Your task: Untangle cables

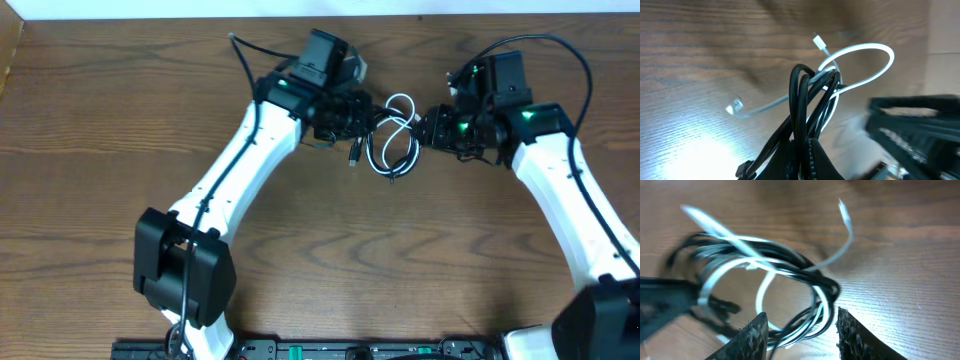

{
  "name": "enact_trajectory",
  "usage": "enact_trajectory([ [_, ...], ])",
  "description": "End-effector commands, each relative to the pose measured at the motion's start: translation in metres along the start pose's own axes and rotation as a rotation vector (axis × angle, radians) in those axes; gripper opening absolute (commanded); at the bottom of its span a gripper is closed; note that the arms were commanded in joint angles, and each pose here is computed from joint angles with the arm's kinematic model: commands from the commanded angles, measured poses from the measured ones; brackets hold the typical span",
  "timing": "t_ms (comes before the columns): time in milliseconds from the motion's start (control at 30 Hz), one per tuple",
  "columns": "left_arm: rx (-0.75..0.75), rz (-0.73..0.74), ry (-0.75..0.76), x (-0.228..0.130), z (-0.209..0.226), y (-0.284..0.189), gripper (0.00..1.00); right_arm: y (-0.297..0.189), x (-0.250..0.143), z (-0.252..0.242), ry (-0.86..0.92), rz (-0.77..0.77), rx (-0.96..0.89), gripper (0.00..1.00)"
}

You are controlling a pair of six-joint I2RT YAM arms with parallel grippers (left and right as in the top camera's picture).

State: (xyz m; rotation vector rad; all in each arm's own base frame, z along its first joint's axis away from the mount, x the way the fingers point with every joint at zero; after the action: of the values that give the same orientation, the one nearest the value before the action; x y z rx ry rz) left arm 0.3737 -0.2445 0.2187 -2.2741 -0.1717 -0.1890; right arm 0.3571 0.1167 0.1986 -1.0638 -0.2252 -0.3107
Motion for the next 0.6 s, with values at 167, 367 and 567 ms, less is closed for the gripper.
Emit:
enact_trajectory([
  [167,-0.262,0.078,0.001,0.006,-0.020,-0.018,0.07,0.045,-0.005,-0.015,0.003,0.106,-0.012,0.41],
  [367,-0.413,0.136,0.035,0.002,-0.038,-0.026,0.07,0.070,-0.001,-0.030,0.019,0.119,-0.028,0.41],
  [567,-0.567,0.162,0.046,0.010,-0.046,-0.045,0.08,0.069,0.000,-0.057,0.064,0.120,-0.127,0.41],
])
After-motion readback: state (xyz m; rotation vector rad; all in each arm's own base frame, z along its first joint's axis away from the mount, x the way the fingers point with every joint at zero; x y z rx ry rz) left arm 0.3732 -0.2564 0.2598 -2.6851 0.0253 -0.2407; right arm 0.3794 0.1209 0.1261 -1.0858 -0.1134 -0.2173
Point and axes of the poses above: each gripper's point midway between its finger pads, its own y axis out along the fingers, its own z axis along the line the jaws close on, x = y × z, the point moved 5 cm from there along -y, back along the fingers, and after that the axes turned 4 degrees about -y, right-handed, at the moved point
